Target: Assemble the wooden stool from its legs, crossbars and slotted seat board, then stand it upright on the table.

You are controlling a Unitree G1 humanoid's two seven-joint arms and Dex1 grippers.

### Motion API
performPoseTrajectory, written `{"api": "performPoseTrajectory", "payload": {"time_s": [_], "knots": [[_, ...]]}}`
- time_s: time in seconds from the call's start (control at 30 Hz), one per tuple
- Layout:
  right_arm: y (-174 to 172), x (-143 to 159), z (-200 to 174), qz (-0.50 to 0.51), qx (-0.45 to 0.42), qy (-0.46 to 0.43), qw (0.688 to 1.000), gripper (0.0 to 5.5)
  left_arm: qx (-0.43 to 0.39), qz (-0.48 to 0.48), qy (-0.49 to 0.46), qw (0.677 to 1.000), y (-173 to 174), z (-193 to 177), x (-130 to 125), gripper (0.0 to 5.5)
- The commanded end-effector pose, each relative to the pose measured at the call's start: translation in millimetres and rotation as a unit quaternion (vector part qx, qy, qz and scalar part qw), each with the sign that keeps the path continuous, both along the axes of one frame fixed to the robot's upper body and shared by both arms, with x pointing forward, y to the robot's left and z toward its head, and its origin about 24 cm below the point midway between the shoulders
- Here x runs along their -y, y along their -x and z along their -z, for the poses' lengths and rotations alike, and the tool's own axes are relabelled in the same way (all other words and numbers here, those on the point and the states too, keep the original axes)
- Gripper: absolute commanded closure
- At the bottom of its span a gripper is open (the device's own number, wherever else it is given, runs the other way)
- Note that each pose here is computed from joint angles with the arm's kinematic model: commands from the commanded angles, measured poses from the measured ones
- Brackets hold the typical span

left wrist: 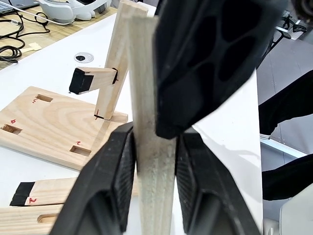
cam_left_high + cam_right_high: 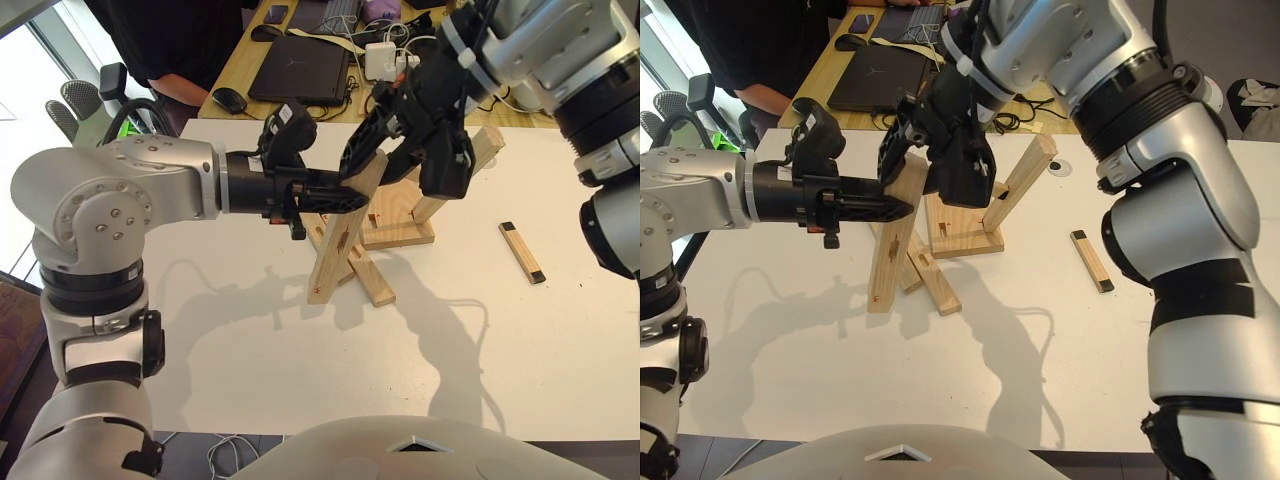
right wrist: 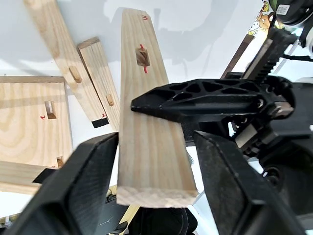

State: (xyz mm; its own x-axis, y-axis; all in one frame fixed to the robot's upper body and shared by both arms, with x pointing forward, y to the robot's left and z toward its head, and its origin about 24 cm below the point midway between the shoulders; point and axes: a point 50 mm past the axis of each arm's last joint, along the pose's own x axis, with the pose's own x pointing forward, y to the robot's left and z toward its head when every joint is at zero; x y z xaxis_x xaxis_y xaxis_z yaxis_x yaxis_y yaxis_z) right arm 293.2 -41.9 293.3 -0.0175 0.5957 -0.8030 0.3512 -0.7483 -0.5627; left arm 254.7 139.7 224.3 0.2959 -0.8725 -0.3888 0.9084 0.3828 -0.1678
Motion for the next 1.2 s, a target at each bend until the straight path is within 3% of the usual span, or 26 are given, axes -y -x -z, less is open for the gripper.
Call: {"api": "performPoseTrajectory", "payload": {"time_s": [0.03,0.2,0.37,0.5,0.6,0.7,0.77,0.93,0.97,1.0,1.1,1.2], "knots": [[0.8,-2.6,-19.4,0.001,0.016,-0.037,0.999,2.09,-0.002,-0.002,-0.012,1.000,0.8,5.3,-1.2,4.47],[-9.4,12.5,-31.2,0.042,0.029,-0.074,0.996,1.32,0.009,-0.031,-0.008,0.999,-2.6,3.7,-10.7,4.47],[-26.5,43.1,-46.1,0.135,0.039,-0.135,0.981,0.56,0.030,-0.094,-0.010,0.995,-8.1,-2.5,-36.1,4.47],[-37.1,68.7,-72.4,0.217,0.046,-0.265,0.938,0.56,0.056,-0.142,0.001,0.988,-11.1,-12.2,-57.8,4.47],[-45.2,94.1,-88.2,0.273,0.025,-0.410,0.870,0.56,0.091,-0.201,0.017,0.975,-19.6,-19.5,-69.6,4.47],[-54.0,124.9,-76.3,0.331,-0.040,-0.522,0.785,0.56,0.126,-0.291,0.035,0.948,-35.9,-13.9,-67.2,4.47],[-59.6,151.4,-65.9,0.382,-0.079,-0.591,0.707,0.56,0.166,-0.390,0.031,0.905,-47.4,-6.2,-62.9,4.47],[-72.2,218.7,-8.1,0.495,-0.181,-0.738,0.422,0.56,0.199,-0.554,0.075,0.804,-39.7,16.8,-38.2,4.47],[-71.7,231.3,13.8,0.520,-0.196,-0.750,0.358,0.56,0.199,-0.579,0.079,0.786,-35.4,22.8,-32.2,4.47],[-69.6,244.9,37.1,0.543,-0.215,-0.764,0.274,0.56,0.178,-0.604,0.101,0.770,-31.2,29.3,-25.1,4.47],[-57.3,254.2,101.6,0.596,-0.275,-0.748,0.097,0.56,0.143,-0.633,0.139,0.748,-18.8,39.4,-6.1,4.47],[-37.4,222.3,144.3,0.625,-0.343,-0.700,0.038,0.56,0.126,-0.640,0.163,0.740,-10.7,43.6,11.1,4.47]]}}
